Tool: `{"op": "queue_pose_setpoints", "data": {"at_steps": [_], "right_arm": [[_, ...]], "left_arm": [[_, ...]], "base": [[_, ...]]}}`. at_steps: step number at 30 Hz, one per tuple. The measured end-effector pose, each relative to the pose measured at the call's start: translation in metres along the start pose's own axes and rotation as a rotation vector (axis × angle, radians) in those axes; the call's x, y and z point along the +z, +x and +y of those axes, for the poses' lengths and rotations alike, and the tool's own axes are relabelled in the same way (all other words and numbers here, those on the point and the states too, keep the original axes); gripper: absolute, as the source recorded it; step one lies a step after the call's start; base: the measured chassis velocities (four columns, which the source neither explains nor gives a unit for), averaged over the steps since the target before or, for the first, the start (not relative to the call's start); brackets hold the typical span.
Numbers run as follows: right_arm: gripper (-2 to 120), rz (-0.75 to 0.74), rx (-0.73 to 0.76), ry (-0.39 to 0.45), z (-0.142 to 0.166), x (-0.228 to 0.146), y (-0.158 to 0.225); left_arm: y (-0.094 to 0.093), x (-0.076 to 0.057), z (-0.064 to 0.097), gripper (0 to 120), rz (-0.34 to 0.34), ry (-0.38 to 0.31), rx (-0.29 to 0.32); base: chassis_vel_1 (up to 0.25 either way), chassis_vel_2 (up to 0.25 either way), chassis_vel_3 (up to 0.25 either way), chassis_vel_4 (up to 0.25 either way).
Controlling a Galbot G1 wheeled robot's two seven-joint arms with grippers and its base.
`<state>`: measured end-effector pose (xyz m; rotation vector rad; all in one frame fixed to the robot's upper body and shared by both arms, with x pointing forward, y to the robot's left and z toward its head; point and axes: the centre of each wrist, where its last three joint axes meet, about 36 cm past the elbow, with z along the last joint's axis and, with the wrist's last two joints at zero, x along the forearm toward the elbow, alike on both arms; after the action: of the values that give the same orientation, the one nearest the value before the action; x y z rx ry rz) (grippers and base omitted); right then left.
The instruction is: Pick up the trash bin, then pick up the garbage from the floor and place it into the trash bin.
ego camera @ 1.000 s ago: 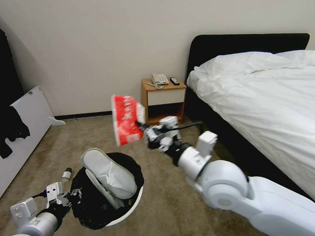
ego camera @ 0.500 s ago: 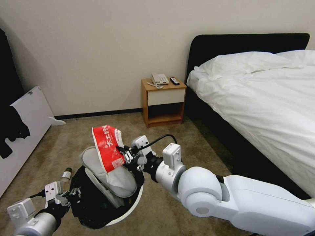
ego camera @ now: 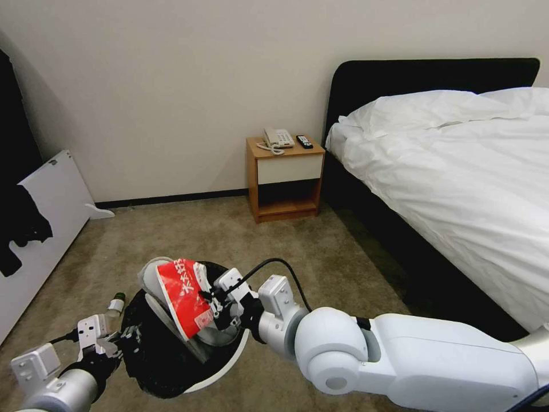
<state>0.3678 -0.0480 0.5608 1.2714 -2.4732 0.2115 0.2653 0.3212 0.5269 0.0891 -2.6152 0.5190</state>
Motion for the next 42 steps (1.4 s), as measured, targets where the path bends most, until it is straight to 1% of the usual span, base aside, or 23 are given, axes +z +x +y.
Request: {"op": "queue_pose_setpoints", "data": {"at_steps": [11,22,26,28,34,35,36,38,39,40,42], "right_arm": [[0,0.073,0.021,0.004,0.002,0.018,-0.022],[0,0.159,0.006,0.002,0.018,0.034,-0.04],[0,0.166,0.004,0.003,0.021,0.035,-0.042],[0,0.182,0.0,0.007,0.027,0.031,-0.046],[0,0.198,0.021,0.004,0.028,0.031,-0.048],[4,0.194,0.026,0.002,0.027,0.03,-0.047],[4,0.194,0.026,0.002,0.027,0.03,-0.047],[15,0.175,0.028,-0.002,0.026,0.023,-0.042],[15,0.175,0.028,-0.002,0.026,0.023,-0.042],[18,0.168,0.029,-0.003,0.026,0.021,-0.04],[29,0.149,0.032,-0.005,0.023,0.014,-0.031]], "left_arm": [[0.001,-0.001,-0.001,2,-0.003,0.004,0.006],[0.001,-0.001,-0.001,2,-0.007,0.009,0.009],[0.0,-0.001,-0.001,2,-0.006,0.01,0.009],[-0.001,-0.001,-0.001,2,-0.006,0.013,0.01],[-0.001,0.0,0.0,2,-0.003,0.013,0.012],[-0.002,0.0,0.0,2,-0.002,0.013,0.011],[-0.002,0.0,0.0,2,-0.002,0.013,0.011],[-0.002,0.001,0.0,2,-0.001,0.012,0.009],[-0.002,0.001,0.0,2,-0.001,0.012,0.009],[-0.002,0.001,0.0,2,0.0,0.012,0.009],[-0.002,0.002,0.001,2,0.003,0.01,0.004]], "base": [[0.0,0.0,0.0,0.0],[0.0,0.0,0.0,0.0],[0.0,0.0,0.0,0.0],[0.0,0.0,0.0,0.0],[0.0,0.0,0.0,0.0],[0.0,0.0,0.0,0.0],[0.0,0.0,0.0,0.0],[0.0,0.0,0.0,0.0],[0.0,0.0,0.0,0.0],[0.0,0.0,0.0,0.0],[0.0,0.0,0.0,0.0]]}}
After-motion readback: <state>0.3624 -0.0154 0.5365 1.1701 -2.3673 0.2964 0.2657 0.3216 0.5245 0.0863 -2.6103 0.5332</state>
